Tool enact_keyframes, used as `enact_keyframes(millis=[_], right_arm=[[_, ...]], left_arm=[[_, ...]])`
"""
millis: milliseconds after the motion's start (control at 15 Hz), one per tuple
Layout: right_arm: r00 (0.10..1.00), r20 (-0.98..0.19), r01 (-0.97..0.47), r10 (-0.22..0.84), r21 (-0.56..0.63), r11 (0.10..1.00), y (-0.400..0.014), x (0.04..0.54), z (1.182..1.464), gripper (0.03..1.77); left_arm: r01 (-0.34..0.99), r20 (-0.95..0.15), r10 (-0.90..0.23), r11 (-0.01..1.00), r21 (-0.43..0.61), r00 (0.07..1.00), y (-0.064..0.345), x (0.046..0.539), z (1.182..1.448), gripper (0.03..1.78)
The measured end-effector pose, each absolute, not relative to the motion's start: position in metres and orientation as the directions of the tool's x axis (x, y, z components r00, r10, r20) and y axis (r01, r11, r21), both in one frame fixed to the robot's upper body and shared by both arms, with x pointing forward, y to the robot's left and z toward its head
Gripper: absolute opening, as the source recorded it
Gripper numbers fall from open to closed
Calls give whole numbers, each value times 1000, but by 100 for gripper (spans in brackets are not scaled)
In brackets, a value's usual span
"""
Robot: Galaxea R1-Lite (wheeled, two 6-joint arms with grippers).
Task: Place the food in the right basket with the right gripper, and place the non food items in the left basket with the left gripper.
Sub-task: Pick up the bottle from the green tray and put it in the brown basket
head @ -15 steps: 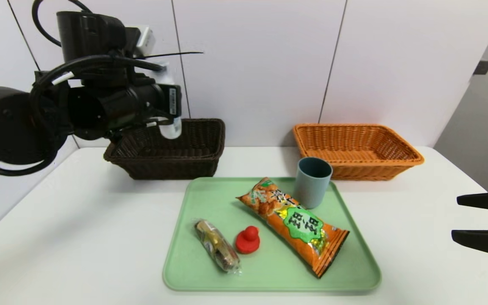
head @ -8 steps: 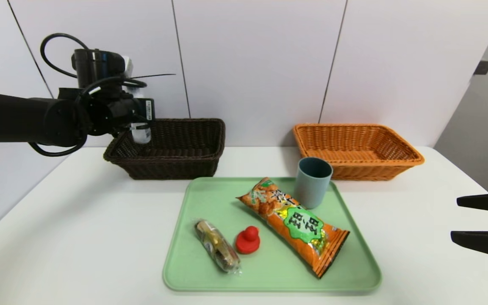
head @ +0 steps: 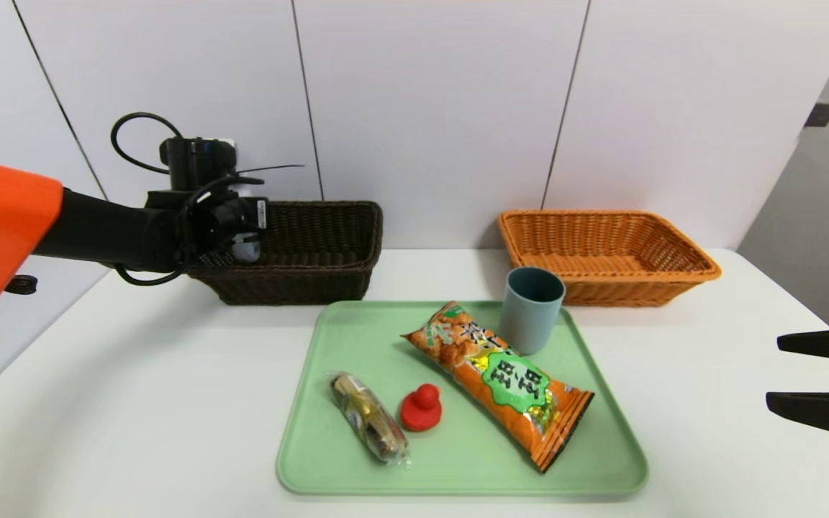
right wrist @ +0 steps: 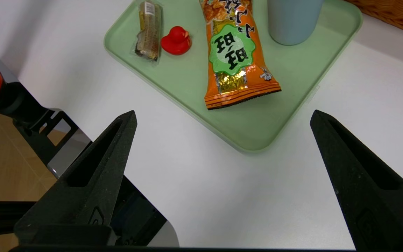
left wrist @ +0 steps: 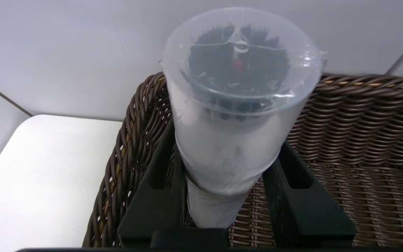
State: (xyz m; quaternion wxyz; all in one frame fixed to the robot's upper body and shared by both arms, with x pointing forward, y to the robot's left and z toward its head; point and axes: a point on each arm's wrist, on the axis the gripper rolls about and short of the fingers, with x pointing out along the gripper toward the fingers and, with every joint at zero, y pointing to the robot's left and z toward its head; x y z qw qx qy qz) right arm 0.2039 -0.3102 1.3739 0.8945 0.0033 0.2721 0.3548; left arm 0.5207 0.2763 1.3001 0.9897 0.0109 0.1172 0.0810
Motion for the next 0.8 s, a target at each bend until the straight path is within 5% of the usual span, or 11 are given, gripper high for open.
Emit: enact_keyframes(millis=[400,800], right_arm=[[598,-486,-633,637,201,748,-310,205,1374,171],[599,-486,-633,637,201,748,-310,205,1374,171]], left_arm=[[-170,-273,170,985,24,947,278,527,1281,65],[-178,-297,176,984,19,939,280,516,1276,118]])
